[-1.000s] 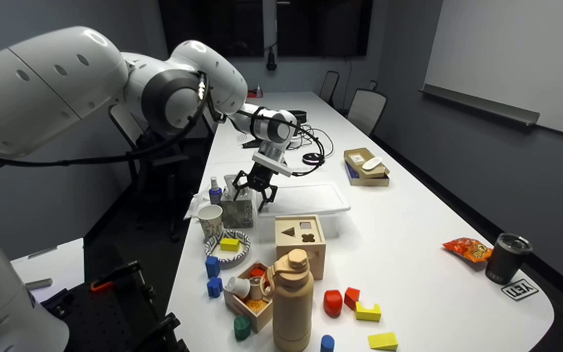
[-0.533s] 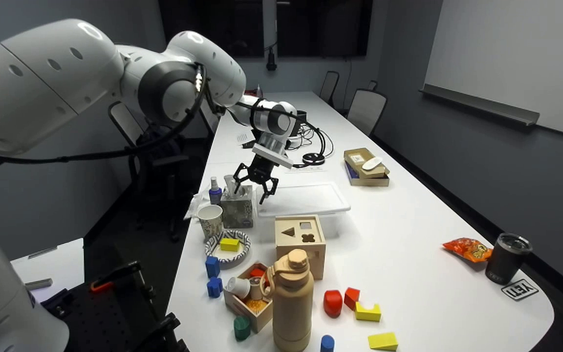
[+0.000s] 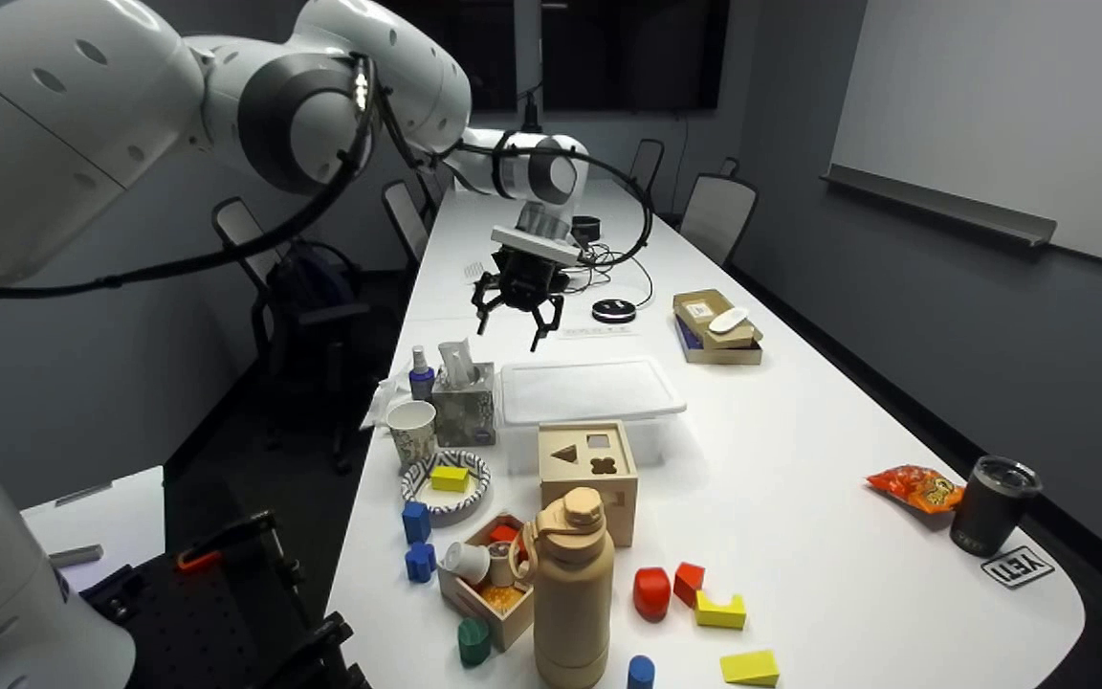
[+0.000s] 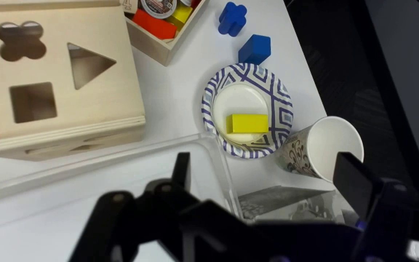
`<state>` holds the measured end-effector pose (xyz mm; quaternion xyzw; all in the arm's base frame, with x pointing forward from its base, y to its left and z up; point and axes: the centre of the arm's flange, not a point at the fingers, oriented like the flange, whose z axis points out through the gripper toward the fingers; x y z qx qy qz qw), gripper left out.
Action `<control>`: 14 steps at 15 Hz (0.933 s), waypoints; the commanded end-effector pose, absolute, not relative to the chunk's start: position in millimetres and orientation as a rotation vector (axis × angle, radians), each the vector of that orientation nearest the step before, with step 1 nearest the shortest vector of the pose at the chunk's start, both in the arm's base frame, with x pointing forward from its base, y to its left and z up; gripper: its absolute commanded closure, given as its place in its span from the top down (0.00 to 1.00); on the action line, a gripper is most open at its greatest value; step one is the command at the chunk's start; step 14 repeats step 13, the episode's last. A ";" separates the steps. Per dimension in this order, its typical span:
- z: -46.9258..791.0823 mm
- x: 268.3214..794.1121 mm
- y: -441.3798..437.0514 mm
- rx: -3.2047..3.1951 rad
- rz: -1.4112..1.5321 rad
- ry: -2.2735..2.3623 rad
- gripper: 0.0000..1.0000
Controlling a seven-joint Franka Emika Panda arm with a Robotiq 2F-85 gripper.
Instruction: Close the lid on the clear container.
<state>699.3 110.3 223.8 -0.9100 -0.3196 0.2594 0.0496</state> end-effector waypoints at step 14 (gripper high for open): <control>349.3 695.1 86.8 -3.040 0.588 -0.589 1.00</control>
